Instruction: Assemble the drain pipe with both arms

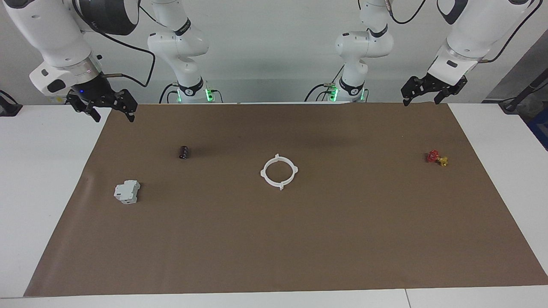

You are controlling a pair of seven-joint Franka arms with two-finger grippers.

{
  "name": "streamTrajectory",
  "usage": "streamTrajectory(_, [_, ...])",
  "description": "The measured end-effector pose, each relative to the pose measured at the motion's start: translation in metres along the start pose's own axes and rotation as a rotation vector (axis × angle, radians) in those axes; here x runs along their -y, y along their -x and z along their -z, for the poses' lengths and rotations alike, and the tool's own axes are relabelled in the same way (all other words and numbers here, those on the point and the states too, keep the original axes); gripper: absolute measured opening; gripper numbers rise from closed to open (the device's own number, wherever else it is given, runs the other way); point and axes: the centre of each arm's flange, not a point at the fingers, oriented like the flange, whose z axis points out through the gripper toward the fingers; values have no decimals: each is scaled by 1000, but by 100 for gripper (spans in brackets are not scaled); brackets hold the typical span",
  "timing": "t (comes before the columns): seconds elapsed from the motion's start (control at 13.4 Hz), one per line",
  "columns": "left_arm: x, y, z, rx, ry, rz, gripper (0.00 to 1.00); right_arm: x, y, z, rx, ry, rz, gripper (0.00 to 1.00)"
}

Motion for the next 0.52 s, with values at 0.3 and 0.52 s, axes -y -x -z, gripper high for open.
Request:
streamTrajectory(0.3, [4,1,3,-6,1,1,100,0,0,0,0,0,0,100])
streamTrajectory(0.52, [4,3,6,-13,2,0,100,0,0,0,0,0,0,100])
